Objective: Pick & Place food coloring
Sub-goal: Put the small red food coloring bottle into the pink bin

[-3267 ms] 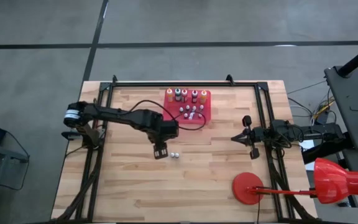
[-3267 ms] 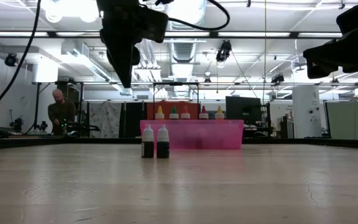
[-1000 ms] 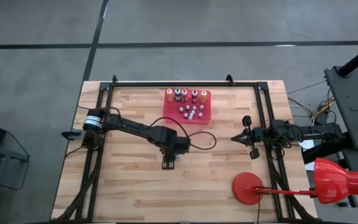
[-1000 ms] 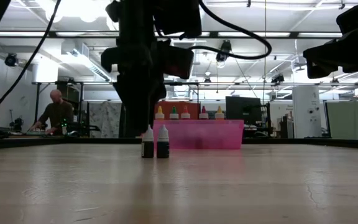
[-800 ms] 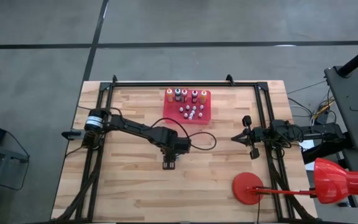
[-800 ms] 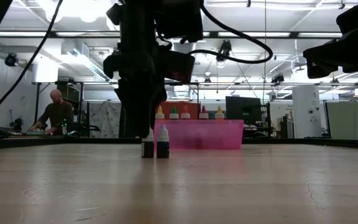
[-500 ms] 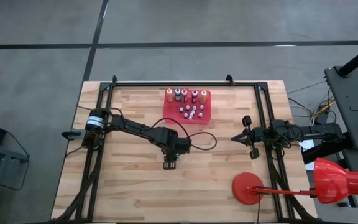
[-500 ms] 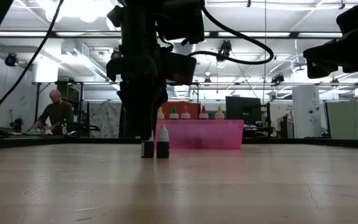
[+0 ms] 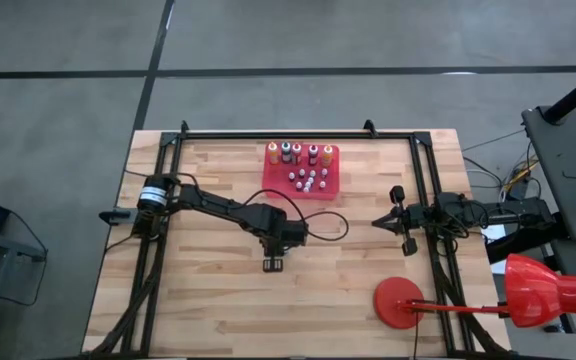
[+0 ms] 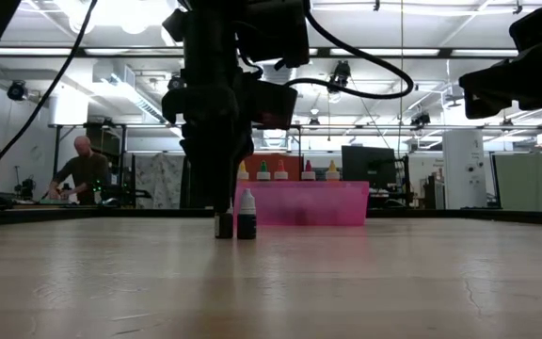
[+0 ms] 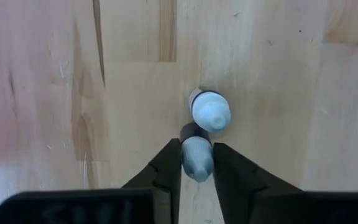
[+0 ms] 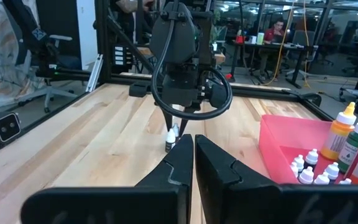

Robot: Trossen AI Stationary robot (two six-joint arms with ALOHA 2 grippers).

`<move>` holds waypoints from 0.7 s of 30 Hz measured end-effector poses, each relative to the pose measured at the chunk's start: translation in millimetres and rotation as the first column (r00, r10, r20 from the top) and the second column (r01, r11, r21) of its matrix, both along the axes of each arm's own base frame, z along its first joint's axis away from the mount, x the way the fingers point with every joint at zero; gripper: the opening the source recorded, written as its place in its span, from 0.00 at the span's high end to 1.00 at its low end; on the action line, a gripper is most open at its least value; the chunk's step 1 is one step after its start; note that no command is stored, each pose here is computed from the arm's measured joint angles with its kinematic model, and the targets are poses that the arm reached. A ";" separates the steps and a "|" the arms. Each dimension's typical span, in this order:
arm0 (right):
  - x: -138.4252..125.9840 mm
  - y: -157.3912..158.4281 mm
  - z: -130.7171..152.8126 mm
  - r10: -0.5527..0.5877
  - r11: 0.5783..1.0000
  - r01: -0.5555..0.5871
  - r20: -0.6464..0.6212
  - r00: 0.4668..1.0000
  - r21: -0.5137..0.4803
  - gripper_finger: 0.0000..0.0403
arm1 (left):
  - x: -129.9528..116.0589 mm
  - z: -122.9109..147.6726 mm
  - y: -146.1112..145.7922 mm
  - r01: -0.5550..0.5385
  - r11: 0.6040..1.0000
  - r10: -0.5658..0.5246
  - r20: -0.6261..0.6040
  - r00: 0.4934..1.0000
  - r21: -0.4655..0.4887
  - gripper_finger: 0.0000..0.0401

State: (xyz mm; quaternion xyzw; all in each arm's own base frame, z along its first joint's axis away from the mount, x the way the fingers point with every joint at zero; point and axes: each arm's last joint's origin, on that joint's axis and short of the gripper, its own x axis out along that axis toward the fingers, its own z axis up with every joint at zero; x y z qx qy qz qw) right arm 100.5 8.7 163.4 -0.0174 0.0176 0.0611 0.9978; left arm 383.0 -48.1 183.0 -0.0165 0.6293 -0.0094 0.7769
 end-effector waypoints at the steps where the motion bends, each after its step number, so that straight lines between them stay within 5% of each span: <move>1: 0.0 0.0 0.0 0.000 1.000 0.000 0.000 1.000 -0.001 0.98 | 0.0 0.0 0.1 0.000 1.000 0.000 0.000 1.000 0.000 0.87; 9: 0.0 0.0 -0.1 0.000 1.000 0.000 0.000 1.000 0.000 0.98 | -1.3 3.9 5.2 -0.013 1.000 0.013 -0.012 1.000 0.000 0.89; 21: 0.0 -0.1 0.1 -0.001 1.000 0.001 0.001 1.000 -0.001 0.98 | -0.3 52.3 52.2 -0.137 0.991 0.137 0.024 0.990 -0.002 0.89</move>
